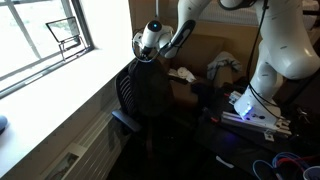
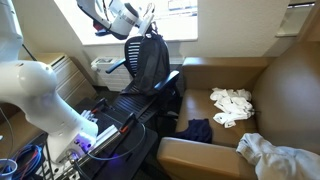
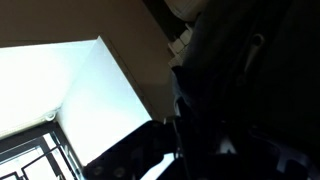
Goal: Put the grey backpack on the black chair
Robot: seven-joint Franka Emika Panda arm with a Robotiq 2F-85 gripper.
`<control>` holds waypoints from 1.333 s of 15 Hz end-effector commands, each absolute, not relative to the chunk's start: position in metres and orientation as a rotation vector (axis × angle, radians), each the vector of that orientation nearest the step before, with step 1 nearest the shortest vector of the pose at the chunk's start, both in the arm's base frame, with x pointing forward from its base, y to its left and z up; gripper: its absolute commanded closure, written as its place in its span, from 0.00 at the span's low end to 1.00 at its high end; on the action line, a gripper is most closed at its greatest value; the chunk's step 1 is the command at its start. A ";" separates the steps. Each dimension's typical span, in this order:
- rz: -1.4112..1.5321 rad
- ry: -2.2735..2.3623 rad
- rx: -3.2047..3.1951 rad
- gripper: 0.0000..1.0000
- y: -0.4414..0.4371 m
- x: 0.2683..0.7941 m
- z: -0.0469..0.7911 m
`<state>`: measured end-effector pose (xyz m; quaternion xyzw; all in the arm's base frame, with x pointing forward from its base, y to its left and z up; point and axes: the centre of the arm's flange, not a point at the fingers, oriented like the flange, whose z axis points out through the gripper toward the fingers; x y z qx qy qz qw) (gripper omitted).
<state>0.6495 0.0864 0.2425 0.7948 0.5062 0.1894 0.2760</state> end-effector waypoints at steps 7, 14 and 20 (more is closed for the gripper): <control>0.609 1.516 2.382 0.33 0.080 0.615 0.310; 0.527 1.447 2.471 0.08 0.061 0.589 0.348; 0.504 1.423 2.478 0.01 0.050 0.580 0.358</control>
